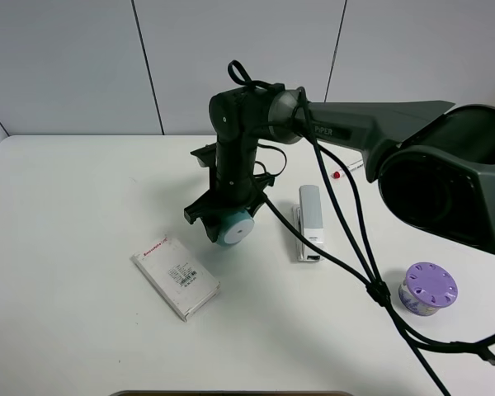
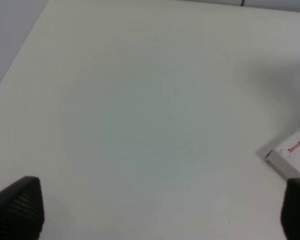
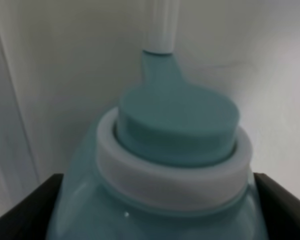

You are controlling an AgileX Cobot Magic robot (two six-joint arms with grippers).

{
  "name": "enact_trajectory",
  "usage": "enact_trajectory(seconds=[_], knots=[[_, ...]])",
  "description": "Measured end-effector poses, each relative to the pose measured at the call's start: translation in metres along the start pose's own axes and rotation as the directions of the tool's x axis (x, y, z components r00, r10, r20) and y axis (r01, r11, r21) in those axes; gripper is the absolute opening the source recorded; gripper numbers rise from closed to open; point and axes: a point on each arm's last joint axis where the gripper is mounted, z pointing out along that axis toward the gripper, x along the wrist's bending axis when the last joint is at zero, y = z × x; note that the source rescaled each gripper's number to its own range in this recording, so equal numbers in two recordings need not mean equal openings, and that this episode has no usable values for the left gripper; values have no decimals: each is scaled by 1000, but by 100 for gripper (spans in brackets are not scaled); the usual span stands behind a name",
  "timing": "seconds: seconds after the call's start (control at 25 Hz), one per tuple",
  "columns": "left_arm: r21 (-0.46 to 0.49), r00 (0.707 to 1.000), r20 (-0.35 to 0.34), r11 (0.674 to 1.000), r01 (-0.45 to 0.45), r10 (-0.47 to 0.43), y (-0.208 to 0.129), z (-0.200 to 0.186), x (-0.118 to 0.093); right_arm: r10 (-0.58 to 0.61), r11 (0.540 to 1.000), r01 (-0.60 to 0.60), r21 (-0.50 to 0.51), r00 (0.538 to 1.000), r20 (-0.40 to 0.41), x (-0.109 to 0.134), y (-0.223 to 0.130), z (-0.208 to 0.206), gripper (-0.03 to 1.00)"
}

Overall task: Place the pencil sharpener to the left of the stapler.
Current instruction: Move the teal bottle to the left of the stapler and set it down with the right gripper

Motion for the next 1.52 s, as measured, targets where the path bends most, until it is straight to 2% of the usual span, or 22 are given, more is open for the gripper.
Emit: enact_trajectory(seconds=[0.28,1.12,1.16,1.2,1.28,1.32,1.4,1.52], knots=[[0,1000,0,1000,0,0,0,0,0,19,999,-20,45,999,37,-4,-3,5,0],[0,1000,0,1000,0,0,0,0,0,22,995,-27,94,999,48,-6,-4,20,0],[0,1000,0,1000,0,0,0,0,0,22,995,-27,94,999,48,-6,-4,20,2],[0,1000,0,1000,0,0,0,0,0,23,995,-27,96,999,48,-6,-4,21,15],[0,1000,0,1000,0,0,0,0,0,25,994,-30,110,999,48,-7,-5,25,50],[0,1000,0,1000,0,0,0,0,0,25,993,-30,113,998,51,-7,-6,26,57],[0,1000,0,1000,0,0,0,0,0,25,993,-31,117,998,50,-7,-6,26,65],[0,1000,0,1000,0,0,0,0,0,26,992,-32,123,998,50,-7,-7,26,68]])
